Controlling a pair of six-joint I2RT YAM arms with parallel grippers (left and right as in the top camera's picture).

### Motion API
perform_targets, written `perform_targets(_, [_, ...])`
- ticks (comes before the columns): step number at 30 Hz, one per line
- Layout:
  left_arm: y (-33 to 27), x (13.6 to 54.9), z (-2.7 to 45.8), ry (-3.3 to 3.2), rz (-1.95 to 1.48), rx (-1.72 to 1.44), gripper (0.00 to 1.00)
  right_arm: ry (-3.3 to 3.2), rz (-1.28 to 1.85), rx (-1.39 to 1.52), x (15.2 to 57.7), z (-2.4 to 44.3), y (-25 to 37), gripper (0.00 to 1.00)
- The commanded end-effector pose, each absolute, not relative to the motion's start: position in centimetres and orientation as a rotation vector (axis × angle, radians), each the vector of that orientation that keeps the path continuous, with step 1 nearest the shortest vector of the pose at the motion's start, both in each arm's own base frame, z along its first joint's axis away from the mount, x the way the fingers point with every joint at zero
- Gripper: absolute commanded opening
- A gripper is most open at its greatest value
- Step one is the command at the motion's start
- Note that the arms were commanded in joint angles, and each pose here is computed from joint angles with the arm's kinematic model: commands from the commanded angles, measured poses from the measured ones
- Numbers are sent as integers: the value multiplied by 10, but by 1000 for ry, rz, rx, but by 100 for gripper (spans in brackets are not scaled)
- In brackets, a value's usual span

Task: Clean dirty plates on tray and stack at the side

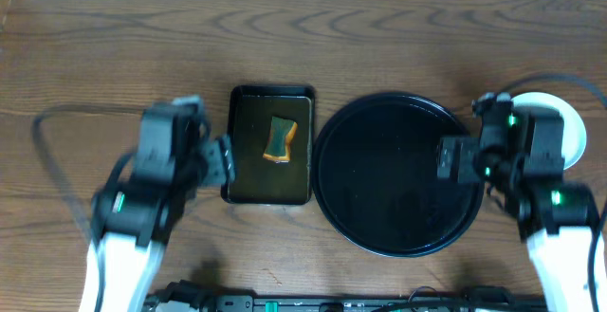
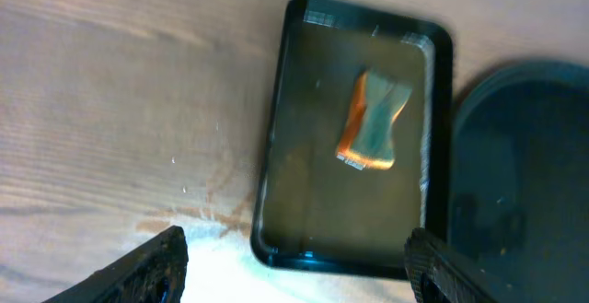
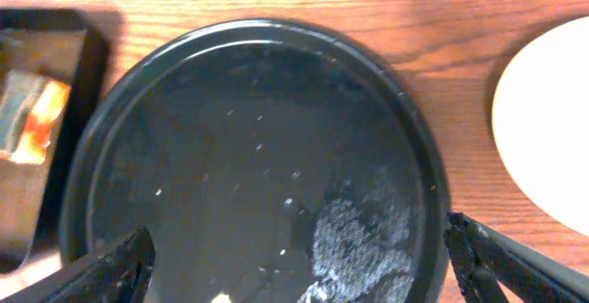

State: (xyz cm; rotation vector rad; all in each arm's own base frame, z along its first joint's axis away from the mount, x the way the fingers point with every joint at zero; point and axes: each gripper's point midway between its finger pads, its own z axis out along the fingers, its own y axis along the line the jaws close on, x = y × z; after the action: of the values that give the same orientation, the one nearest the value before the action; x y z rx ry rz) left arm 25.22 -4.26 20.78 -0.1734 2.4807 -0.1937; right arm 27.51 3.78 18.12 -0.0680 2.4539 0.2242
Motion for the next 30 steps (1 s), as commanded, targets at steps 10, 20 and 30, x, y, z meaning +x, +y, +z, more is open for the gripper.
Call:
perform_targets(10, [-32, 202, 247, 2166, -257, -161, 77, 2363, 226, -81, 232, 188, 39, 99])
perform_targets(20, [-31, 198, 241, 2196, -250, -162, 76, 2392, 227, -79, 228, 183, 39, 99])
perform_targets(30, [-31, 197, 241, 2197, -250, -162, 77, 2392, 227, -79, 228, 183, 39, 99])
